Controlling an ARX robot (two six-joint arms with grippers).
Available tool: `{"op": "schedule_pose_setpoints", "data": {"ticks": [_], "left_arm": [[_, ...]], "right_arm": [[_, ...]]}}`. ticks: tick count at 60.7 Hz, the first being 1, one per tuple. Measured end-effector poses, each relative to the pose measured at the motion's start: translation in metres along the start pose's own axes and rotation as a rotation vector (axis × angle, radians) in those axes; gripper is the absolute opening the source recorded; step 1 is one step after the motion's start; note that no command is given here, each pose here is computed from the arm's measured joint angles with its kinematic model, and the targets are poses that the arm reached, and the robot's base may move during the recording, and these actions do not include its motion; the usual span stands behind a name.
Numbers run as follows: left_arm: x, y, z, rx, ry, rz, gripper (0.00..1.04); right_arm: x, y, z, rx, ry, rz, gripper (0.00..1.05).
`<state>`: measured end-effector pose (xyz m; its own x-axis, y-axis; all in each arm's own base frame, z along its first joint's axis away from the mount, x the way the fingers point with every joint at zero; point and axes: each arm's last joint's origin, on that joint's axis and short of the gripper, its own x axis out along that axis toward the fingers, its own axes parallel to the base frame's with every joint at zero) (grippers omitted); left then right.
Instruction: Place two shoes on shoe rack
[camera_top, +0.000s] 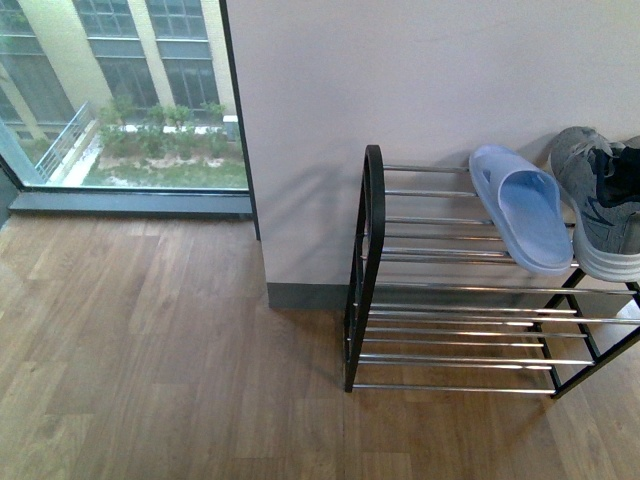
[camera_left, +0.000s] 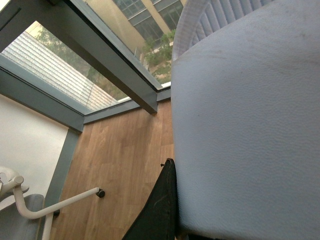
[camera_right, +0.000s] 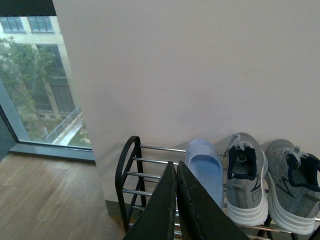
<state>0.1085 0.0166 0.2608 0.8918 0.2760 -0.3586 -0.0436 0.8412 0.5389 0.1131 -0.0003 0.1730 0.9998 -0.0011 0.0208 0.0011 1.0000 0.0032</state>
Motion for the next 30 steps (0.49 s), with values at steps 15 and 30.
{"op": "schedule_pose_setpoints", "data": {"ticks": [15, 30], "left_arm": [[0.000, 0.000, 0.000, 0.000, -0.001, 0.000, 0.02], [0.000, 0.000, 0.000, 0.000, 0.000, 0.000, 0.02]], "right_arm": [[-0.004, 0.000, 0.000, 0.000, 0.001, 0.000, 0.02], [-0.016, 0.000, -0.003, 0.000, 0.008, -0.003, 0.02]]}}
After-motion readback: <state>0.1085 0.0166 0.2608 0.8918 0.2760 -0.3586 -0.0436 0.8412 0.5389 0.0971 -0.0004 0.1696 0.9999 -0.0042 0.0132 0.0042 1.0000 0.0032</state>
